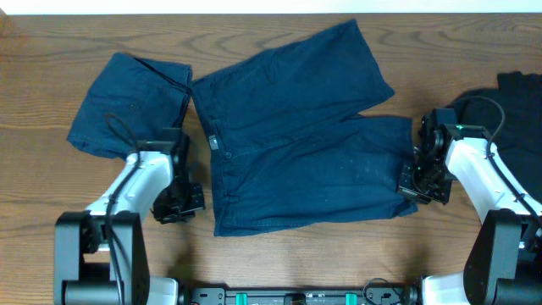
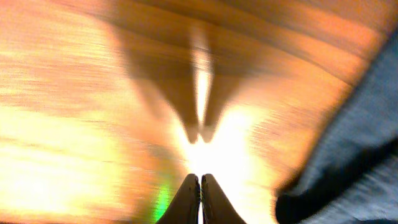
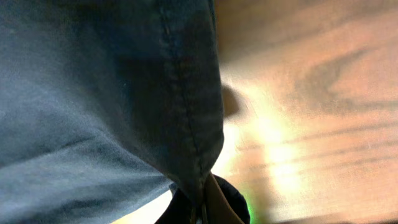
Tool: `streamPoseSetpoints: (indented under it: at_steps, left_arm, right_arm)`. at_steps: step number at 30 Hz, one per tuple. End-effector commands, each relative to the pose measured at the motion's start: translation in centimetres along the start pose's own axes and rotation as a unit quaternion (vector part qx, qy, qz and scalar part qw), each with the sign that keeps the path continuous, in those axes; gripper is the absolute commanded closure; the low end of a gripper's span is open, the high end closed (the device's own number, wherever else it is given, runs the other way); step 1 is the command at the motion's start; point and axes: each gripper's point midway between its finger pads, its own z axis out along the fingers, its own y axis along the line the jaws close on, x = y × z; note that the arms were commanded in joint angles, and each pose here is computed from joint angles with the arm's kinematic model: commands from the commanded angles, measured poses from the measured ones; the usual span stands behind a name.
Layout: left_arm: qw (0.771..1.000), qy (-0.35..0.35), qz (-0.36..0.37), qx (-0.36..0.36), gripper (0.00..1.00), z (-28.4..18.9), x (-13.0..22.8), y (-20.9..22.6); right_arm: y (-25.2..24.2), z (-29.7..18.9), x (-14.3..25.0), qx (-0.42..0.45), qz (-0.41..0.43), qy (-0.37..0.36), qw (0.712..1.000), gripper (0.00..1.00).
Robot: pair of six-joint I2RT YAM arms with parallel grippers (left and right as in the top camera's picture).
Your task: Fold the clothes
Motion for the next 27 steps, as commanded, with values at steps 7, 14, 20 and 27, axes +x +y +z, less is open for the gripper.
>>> streamPoseSetpoints:
  at_steps: [7,14,20,27]
  left_arm:
    - [0.999,-0.035,-0.009,0.002,0.94,-1.7,-1.0,0.7]
    - [0.988,-0.021,0.068,0.135,0.76,-2.3,-0.3,-4.0]
    - [0.968,-0.018,0.123,0.216,0.56,-3.2,0.4,-6.8]
    - [0.961,-0.020,0.165,0.220,0.52,-1.6,1.4,-8.5]
  right_arm:
    - [-1.8,-0.3,0.6,0.042,0.018,0.007,0.999,0.68]
    - [0.0,-0.5,-2.3,-0.045,0.014,-0.035,0.998,0.62]
    - [2.5,-2.1,-7.2,-0.159,-0.007,-0.126,0.979,0.61]
    - [3.4,-4.8,-12.6,-0.193,-0.022,-0.243,0.950,0.62]
